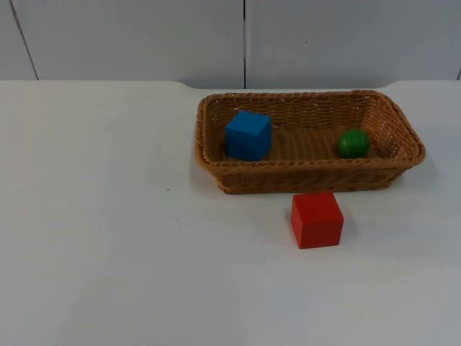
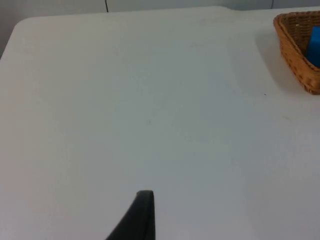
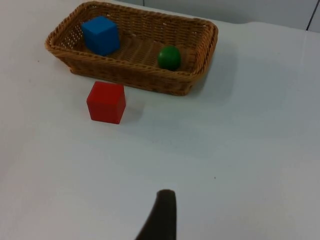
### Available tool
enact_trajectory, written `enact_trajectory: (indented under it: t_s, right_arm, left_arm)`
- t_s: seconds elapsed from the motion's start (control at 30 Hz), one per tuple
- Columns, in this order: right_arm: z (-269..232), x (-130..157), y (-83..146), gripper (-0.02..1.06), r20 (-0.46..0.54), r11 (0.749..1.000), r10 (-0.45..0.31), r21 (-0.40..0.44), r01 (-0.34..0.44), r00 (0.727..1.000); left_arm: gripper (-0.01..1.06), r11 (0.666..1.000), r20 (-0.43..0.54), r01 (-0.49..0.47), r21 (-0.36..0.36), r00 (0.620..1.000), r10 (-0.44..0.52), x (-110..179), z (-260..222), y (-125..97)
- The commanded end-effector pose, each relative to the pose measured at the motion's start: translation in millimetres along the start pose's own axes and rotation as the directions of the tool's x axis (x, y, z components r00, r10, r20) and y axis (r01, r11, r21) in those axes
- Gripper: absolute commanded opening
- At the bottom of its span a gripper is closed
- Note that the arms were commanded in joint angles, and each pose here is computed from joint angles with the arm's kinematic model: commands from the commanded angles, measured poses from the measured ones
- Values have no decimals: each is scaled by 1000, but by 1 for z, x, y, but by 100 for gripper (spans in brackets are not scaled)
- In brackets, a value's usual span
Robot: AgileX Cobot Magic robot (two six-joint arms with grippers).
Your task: Place all geometric objects except the red cube into the basket.
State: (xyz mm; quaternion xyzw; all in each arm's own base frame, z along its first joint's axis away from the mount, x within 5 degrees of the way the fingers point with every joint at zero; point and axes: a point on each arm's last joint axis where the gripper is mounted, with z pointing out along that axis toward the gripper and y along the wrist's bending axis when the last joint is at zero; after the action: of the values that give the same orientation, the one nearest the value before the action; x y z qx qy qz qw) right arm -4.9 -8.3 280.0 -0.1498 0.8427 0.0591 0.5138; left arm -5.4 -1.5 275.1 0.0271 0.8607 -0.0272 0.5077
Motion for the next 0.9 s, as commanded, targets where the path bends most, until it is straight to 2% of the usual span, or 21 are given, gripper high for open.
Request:
enact_trajectory:
  t_s: [0.0, 0.13, 0.2, 0.27, 0.3, 0.33, 0.77, 0.87]
  right_arm:
    - [0, 0, 0, 77, 10, 1000, -2, 5, 2, 1000]
    - [0, 0, -1, 77, 10, 1000, 1, 8, -1, 1000]
    - [0, 0, -1, 85, 10, 1000, 1, 8, -1, 1000]
    - [0, 0, -1, 100, 10, 1000, 1, 8, -1, 1000]
    - [0, 0, -1, 100, 10, 1000, 1, 8, -1, 1000]
    - [0, 0, -1, 105, 10, 1000, 1, 8, -1, 1000]
    - [0, 0, 0, 105, 10, 1000, 3, 2, -3, 1000]
    - [0, 0, 0, 105, 8, 999, 26, 46, -26, 1000]
  left_arm:
    - [105, 1000, 10, 7, -6, 1000, -7, 0, 1, 0]
    - [105, 1000, 10, 7, -6, 1000, -7, 0, 1, 0]
    - [105, 1000, 10, 7, -6, 1000, -7, 0, 1, 0]
    - [105, 1000, 10, 7, -6, 1000, -7, 0, 1, 0]
    - [105, 1000, 10, 7, -6, 1000, -7, 0, 1, 0]
    - [105, 1000, 10, 7, -6, 1000, -7, 0, 1, 0]
    - [105, 1000, 12, 11, -2, 1000, -11, 0, 1, 0]
    - [105, 1000, 12, 11, -2, 1000, -11, 0, 1, 0]
